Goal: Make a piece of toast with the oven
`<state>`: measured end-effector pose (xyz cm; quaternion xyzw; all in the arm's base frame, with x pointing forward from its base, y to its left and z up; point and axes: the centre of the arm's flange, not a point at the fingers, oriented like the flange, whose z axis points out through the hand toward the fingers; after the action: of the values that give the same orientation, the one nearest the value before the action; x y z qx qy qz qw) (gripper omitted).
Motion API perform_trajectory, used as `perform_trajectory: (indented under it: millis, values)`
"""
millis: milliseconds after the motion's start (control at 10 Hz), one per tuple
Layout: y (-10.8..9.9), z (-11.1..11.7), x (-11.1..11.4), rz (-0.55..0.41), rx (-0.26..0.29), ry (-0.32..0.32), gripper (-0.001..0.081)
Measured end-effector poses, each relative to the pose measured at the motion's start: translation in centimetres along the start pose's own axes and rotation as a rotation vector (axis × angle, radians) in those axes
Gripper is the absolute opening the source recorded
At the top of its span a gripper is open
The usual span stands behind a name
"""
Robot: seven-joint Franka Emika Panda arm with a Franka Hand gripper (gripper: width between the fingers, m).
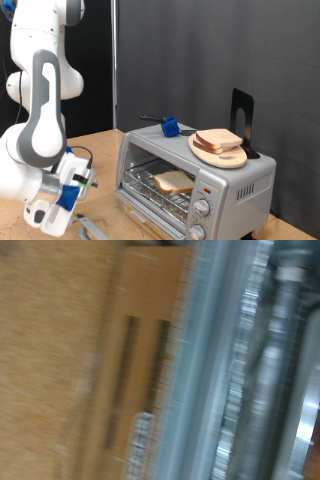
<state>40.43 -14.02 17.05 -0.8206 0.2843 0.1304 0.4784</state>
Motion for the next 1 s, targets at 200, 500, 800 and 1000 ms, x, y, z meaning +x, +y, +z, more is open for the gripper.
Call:
perform_trajectory:
  millis: [200,500,800,1000]
  values:
    - [-2.1,-1.0,-1.1,0.028,0.063,-0.039,0.0808]
    - [-5.6,-2.3,-2.7,0.025,0.112,-0.068,0.0808]
    - [-8.5,-2.6,-5.1,-0.010,0.140,-0.101,0.0808]
    - [-10.4,-2.3,-6.9,-0.054,0.165,-0.118,0.0808]
